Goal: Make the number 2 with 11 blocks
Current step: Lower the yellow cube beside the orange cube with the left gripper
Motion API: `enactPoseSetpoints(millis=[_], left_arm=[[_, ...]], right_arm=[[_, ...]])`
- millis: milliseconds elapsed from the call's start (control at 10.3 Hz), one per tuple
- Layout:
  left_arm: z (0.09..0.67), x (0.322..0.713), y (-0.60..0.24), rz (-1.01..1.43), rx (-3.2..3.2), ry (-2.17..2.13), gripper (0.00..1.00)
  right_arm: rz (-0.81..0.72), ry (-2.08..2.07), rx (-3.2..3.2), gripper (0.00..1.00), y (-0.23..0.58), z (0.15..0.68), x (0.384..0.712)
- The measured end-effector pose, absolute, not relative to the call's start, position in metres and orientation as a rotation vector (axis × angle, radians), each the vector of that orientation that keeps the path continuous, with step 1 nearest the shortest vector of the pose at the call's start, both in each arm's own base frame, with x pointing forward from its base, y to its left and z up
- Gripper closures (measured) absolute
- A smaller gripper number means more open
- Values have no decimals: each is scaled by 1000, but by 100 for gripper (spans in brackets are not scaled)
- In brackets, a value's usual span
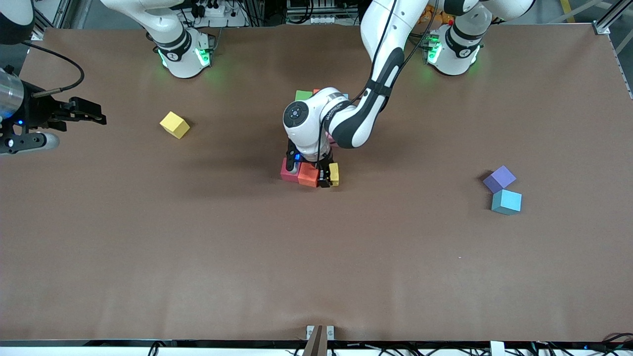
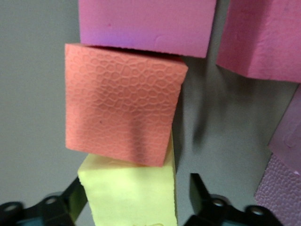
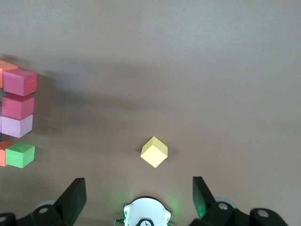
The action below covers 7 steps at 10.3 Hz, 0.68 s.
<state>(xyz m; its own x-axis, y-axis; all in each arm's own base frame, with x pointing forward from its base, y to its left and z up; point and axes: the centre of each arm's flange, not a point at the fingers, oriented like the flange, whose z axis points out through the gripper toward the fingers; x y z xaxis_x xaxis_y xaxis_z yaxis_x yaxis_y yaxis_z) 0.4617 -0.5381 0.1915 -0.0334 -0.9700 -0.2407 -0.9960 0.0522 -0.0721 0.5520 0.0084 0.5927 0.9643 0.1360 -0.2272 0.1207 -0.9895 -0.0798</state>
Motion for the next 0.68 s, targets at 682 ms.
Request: enactPoseSetpoints(millis=[682], left_arm=[[236, 466, -543, 140, -2032, 2088, 0]], right_arm=[[260, -210, -3056, 0, 11, 595, 545]])
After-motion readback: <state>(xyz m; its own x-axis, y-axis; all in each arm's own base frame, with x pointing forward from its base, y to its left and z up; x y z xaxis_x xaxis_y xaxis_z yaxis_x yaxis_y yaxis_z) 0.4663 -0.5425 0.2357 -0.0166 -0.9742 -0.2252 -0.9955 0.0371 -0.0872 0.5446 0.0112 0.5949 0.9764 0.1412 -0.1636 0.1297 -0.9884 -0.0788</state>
